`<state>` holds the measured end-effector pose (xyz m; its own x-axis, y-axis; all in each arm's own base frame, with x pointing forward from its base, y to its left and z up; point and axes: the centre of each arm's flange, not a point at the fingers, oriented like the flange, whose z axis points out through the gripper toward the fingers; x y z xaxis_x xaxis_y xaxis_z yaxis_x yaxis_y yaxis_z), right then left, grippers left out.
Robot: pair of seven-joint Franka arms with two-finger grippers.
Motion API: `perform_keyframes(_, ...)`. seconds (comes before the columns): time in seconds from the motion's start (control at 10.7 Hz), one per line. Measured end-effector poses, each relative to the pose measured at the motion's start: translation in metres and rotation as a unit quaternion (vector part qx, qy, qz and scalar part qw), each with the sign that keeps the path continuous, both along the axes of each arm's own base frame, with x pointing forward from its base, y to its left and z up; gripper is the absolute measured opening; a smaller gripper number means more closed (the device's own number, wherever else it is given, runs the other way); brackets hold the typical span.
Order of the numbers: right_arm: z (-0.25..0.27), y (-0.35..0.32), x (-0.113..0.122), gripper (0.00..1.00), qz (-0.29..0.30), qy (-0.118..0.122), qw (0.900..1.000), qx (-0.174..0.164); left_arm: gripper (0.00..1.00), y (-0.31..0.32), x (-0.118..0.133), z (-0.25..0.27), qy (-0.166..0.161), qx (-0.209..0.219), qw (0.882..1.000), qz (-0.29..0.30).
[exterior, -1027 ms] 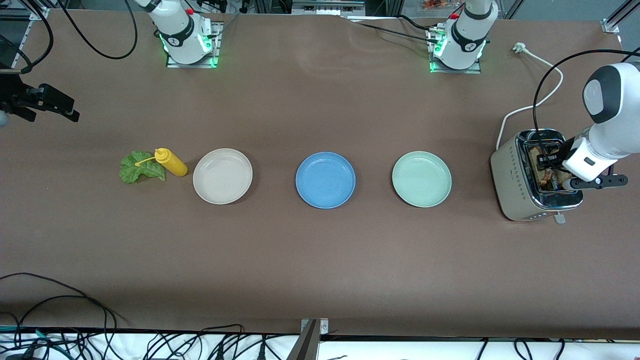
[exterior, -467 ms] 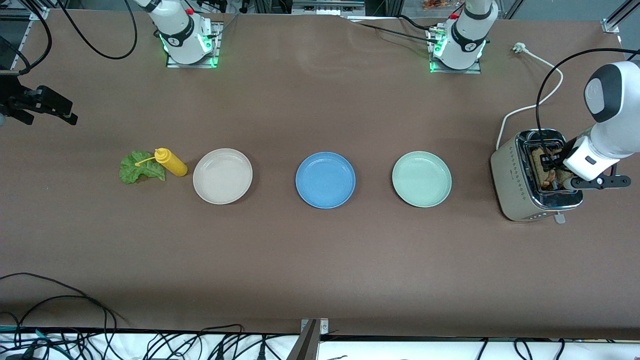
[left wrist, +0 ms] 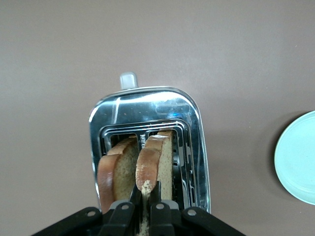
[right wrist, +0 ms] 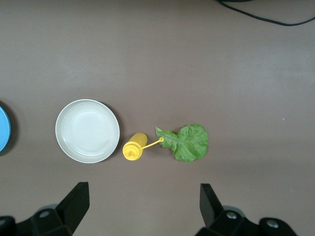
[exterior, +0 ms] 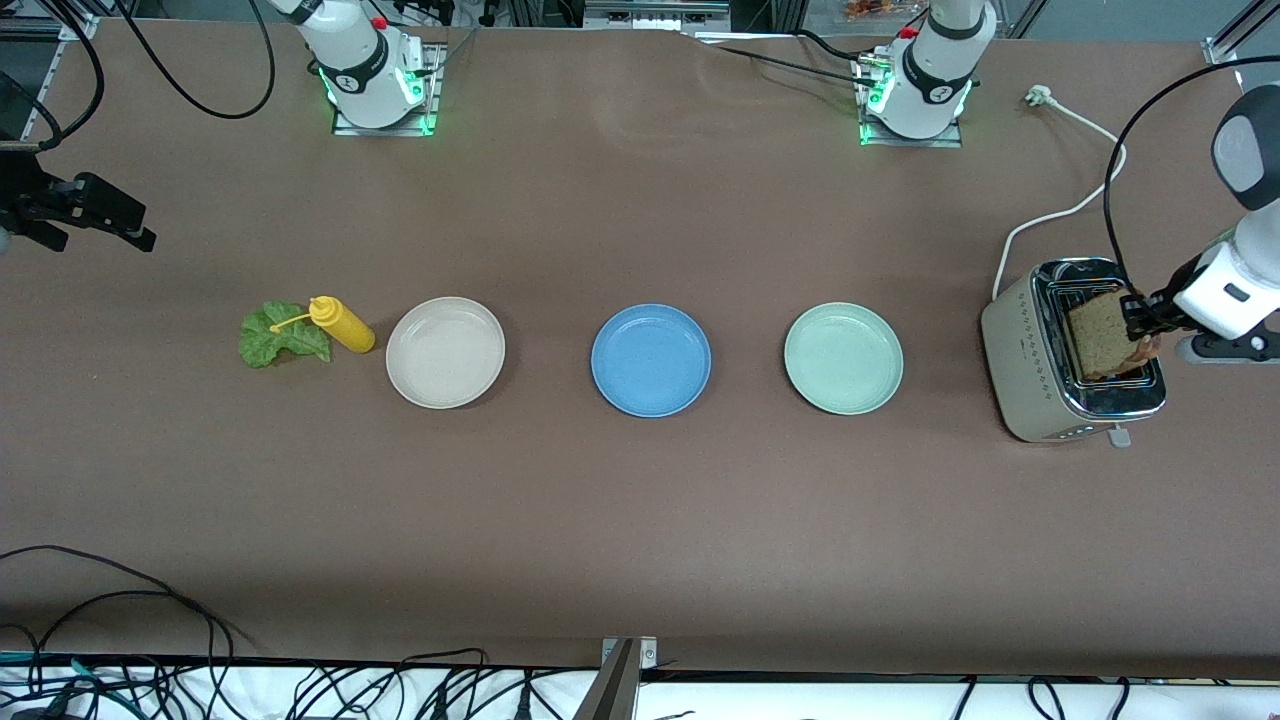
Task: Make sandwich in blue plate with both arms
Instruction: 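Grasp the bread slice and lift it out of the toaster, then carry the bread slice with the left gripper over the blue plate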
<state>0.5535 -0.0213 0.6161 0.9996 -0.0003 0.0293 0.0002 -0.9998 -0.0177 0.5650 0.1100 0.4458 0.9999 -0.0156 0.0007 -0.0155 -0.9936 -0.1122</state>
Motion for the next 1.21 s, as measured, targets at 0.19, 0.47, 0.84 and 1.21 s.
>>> perform_keyframes(0.19, 0.001, 0.004, 0.001, 1.0, 0.003, -0.004, 1.0, 0.0, 0.09, -0.001, -0.008, 0.027, -0.01, 0.004, 1.0, -0.001)
perform_keyframes(0.47, 0.002, 0.006, 0.004, 1.0, 0.005, -0.014, 1.0, -0.001, 0.09, -0.006, -0.02, 0.08, -0.035, 0.011, 0.999, -0.003)
perform_keyframes(0.84, 0.002, 0.006, 0.004, 1.0, 0.005, -0.015, 1.0, -0.001, 0.09, -0.052, -0.02, 0.091, -0.045, -0.017, 0.998, -0.03)
perform_keyframes(1.21, 0.002, 0.005, 0.006, 1.0, 0.004, -0.021, 1.0, -0.001, 0.09, -0.144, -0.018, 0.07, -0.017, -0.086, 0.993, -0.079)
